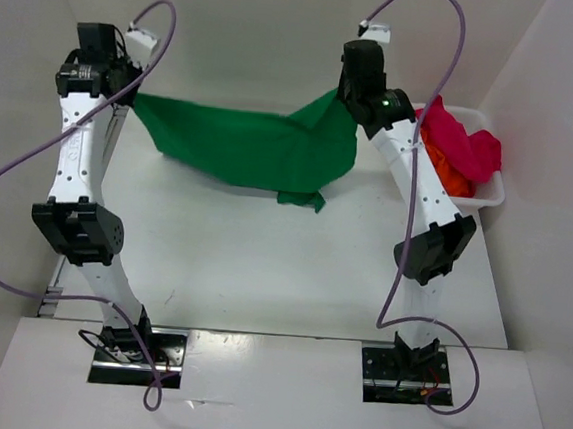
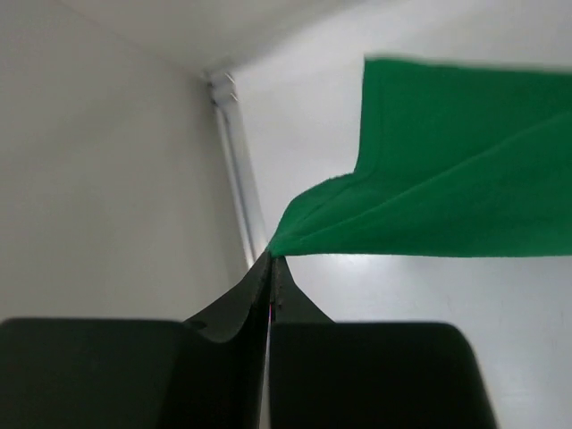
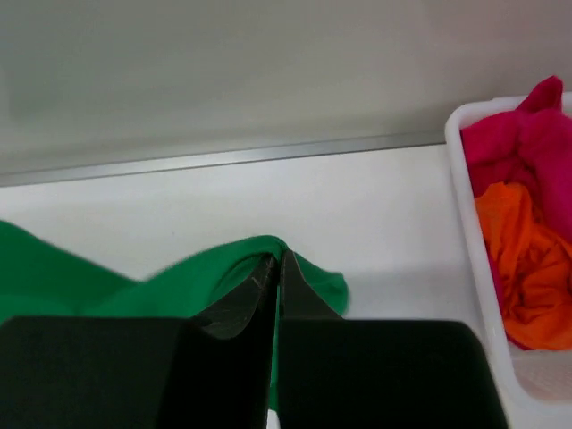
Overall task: Fold and stack the t-shirts
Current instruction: Flatten out the tshirt
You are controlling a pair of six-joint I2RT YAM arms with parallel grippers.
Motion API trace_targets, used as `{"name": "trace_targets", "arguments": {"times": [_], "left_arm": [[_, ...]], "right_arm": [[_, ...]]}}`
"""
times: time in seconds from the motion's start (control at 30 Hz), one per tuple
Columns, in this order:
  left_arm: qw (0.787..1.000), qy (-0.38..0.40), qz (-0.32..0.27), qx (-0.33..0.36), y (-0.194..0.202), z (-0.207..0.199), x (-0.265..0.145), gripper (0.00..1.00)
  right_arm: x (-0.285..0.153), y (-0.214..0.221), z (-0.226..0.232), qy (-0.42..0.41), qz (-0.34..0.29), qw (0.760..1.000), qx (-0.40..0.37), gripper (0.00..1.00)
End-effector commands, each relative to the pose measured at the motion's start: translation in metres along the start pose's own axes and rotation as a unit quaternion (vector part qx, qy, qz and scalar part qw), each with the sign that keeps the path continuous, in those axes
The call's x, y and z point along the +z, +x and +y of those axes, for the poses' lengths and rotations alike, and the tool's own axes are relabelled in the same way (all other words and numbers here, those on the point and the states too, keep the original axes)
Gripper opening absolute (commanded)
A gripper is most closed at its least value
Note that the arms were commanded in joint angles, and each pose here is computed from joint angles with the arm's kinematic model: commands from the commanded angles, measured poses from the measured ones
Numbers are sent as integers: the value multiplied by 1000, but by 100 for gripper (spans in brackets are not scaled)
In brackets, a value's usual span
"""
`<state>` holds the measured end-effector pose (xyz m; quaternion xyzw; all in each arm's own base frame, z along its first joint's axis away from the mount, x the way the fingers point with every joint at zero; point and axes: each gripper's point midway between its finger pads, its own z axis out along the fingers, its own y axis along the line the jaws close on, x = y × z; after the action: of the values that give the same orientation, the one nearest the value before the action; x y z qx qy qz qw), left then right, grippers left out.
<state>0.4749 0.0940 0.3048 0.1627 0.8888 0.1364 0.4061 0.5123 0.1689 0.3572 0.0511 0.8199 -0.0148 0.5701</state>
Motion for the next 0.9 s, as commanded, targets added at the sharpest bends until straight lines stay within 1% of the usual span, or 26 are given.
{"name": "trace_targets", "arguments": {"times": [0.0, 0.03, 0.07, 0.1, 0.13, 0.17, 0.2, 0.23, 0.27, 0.3, 0.33, 0.4, 0.43, 0.47, 0.5, 0.53, 0.57, 0.6, 0.63, 0.67, 0.7, 0.73, 0.77, 0.8, 0.83, 0.87], "left_arm": [[994, -50, -101, -17, -58, 32, -64, 0], [994, -50, -97, -2, -54, 30, -77, 0], [995, -47, -92, -2, -48, 27, -80, 0], [994, -54, -94, 1, -40, 28, -98, 0], [995, -47, -89, 13, -31, 22, -99, 0], [999, -12, -30, 19, 12, -2, -73, 0], [999, -5, -29, 28, 27, -13, -85, 0], [999, 8, -9, 35, 48, -24, -79, 0], [999, 27, 16, 37, 70, -40, -71, 0], [995, 63, 74, 35, 116, -67, -60, 0], [990, 96, 93, 35, 133, -86, -54, 0], [982, 141, 127, 17, 161, -112, -45, 0], [978, 159, 136, 13, 172, -123, -36, 0], [977, 167, 134, -6, 170, -128, -29, 0], [973, 180, 141, -10, 166, -133, -13, 0], [974, 182, 135, -19, 154, -130, -4, 0], [979, 172, 99, -41, 111, -113, 13, 0], [982, 164, 82, -49, 85, -104, 15, 0], [985, 154, 50, -60, 53, -90, 16, 0], [986, 147, 39, -74, 32, -80, 28, 0], [990, 94, -63, -87, -42, -40, -5, 0], [990, 69, -95, -84, -63, -23, -19, 0], [987, 40, -139, -72, -93, -18, -37, 0], [986, -11, -152, -60, -102, 0, -53, 0], [983, -28, -173, -56, -111, 9, -69, 0], [977, -41, -201, -56, -122, 15, -93, 0]], "right_arm": [[-39, -71, -22, -18, -65, 997, 47, 0], [-42, -68, -24, -17, -61, 997, 45, 0], [-47, -48, -31, -11, -38, 999, 33, 0], [-52, -35, -34, 0, -25, 999, 23, 0], [-56, -18, -42, 10, -8, 1000, 12, 0], [-69, 18, -50, 9, 22, 1000, -7, 0], [-78, 40, -54, 10, 41, 999, -10, 0], [-85, 61, -49, -6, 59, 998, 6, 0], [-87, 115, -56, -2, 118, 993, -7, 0], [-103, 127, -55, -29, 133, 991, 10, 0], [-106, 166, -56, -27, 174, 984, 11, 0], [-106, 194, -56, -25, 205, 978, 2, 0], [-101, 203, -53, -28, 214, 976, 0, 0], [-94, 202, -48, -31, 212, 977, -11, 0], [-73, 207, -41, -26, 212, 977, -26, 0], [-54, 173, -39, -15, 175, 984, -23, 0], [-39, 155, -39, -6, 158, 987, -37, 0], [-8, 162, -37, 16, 173, 983, -54, 0], [3, 81, -37, 33, 91, 995, -22, 0], [11, 51, -38, 46, 61, 997, -13, 0], [12, 26, -44, 61, 44, 997, -9, 0], [6, -41, -42, 59, -32, 997, 35, 0], [-6, -71, -63, 84, -71, 992, 58, 0], [-17, -95, -70, 81, -107, 987, 85, 0], [-42, -131, -80, 73, -157, 978, 115, 0], [-53, -140, -91, 95, -173, 973, 116, 0]]}}
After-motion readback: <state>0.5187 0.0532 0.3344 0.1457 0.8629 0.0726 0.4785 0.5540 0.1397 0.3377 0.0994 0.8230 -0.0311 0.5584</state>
